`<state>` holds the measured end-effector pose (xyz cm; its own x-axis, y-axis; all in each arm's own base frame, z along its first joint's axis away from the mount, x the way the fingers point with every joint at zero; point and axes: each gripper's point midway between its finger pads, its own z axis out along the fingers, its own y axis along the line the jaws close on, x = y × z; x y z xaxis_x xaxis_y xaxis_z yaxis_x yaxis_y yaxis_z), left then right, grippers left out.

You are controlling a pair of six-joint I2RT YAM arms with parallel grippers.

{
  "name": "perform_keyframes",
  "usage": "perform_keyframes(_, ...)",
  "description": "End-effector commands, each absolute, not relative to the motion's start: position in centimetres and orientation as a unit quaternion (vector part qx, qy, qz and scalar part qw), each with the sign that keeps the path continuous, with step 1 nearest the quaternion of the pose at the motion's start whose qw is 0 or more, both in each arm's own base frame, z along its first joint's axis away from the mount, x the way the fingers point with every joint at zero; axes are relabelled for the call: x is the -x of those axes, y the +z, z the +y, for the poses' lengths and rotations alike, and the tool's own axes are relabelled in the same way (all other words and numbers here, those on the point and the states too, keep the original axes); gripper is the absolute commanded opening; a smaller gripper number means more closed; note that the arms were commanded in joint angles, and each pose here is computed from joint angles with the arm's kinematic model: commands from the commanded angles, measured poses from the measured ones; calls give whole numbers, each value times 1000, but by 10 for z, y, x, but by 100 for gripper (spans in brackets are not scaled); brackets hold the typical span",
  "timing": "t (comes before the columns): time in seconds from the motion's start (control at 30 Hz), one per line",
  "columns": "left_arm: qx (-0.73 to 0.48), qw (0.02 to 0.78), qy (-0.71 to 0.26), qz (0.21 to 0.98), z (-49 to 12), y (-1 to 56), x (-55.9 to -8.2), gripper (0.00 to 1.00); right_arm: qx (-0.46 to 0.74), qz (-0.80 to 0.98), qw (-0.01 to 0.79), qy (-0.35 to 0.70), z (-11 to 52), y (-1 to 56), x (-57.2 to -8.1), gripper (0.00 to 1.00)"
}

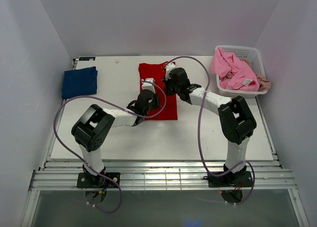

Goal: Fold and stack the t-shirts
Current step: Fold the folded rectangular tshirt in 1/3 of the way

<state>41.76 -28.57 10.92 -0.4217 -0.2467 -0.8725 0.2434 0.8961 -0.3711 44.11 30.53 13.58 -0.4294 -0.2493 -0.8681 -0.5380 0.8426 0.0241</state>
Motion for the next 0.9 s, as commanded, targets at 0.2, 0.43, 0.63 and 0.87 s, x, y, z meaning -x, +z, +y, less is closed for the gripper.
perform_keyframes(0.2,-18,479,-260,838,-312,56,-386,0,247,836,435,227,335,108,-427,8)
perform_keyframes(0.43,-16,436,-233,869,-298,9,-341,0,242,841,422,239,334,92,-419,8)
perform_keyframes(0.63,-18,409,-225,884,-291,-13,-297,0,235,844,414,247,336,81,-415,8)
perform_keyframes(0.87,-23,394,-236,888,-297,-17,-256,0,230,851,402,249,337,66,-415,8)
